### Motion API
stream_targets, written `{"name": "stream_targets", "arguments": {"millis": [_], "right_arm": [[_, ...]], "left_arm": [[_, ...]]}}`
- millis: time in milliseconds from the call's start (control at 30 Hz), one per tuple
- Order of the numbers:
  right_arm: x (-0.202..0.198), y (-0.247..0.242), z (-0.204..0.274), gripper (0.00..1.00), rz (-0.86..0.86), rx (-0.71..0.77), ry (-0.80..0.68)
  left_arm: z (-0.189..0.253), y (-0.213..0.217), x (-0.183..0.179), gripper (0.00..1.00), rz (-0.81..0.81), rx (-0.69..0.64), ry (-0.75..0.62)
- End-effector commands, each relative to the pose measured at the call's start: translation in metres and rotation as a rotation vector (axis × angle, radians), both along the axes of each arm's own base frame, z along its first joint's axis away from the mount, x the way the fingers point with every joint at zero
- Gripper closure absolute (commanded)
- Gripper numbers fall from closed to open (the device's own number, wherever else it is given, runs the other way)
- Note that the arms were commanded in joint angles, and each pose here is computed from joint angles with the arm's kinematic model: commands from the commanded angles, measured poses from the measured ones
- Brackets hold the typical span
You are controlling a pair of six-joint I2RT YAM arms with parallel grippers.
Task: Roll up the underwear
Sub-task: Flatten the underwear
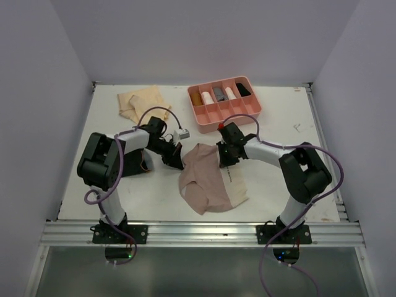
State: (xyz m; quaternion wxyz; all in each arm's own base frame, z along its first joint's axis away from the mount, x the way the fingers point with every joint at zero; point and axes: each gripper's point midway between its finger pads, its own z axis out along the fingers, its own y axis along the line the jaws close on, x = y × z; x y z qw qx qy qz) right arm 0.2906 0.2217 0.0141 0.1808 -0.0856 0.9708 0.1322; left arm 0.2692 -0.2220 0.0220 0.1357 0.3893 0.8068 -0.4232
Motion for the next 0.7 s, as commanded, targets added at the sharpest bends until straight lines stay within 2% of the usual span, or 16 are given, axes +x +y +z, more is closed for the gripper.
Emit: {"name": "stream_targets", "arguments": {"millis": [0,133,267,333,367,500,567,667], "right_arm": [[-0.006,-0.01,-0.011,0.9,0.005,-0.044,0.0],[-0.008,-0.015,-0.011,0.91,-0.003,-0.057,-0.009],[-0.009,-0.02,-0.012,0.91,-0.009,-0.062,-0.007],[-0.011,-0.022,-0.013,0.91,-0.013,-0.065,-0.001],[-0.011,-0.022,-0.011,0.91,-0.012,-0.057,-0.005],[-0.013,-0.019,-0.004,0.91,0.002,-0.03,-0.012],[-0.014,-0.016,0.002,0.91,0.007,-0.006,-0.018],[-0.014,-0.015,0.013,0.91,0.009,0.01,-0.037]], "left_arm": [[0.05,-0.015,0.021,1.0,0.048,-0.048,-0.165],[0.071,-0.05,0.007,1.0,0.013,-0.053,-0.24],[0.062,-0.09,-0.02,1.0,-0.074,-0.016,-0.238],[0.055,-0.097,-0.025,1.0,-0.089,0.006,-0.223],[0.054,-0.092,-0.019,0.84,-0.039,0.023,-0.239],[0.074,-0.058,0.013,0.52,0.086,-0.004,-0.323],[0.085,-0.038,0.035,0.44,0.106,0.015,-0.433],[0.067,-0.017,0.04,0.44,0.028,0.095,-0.458]]}}
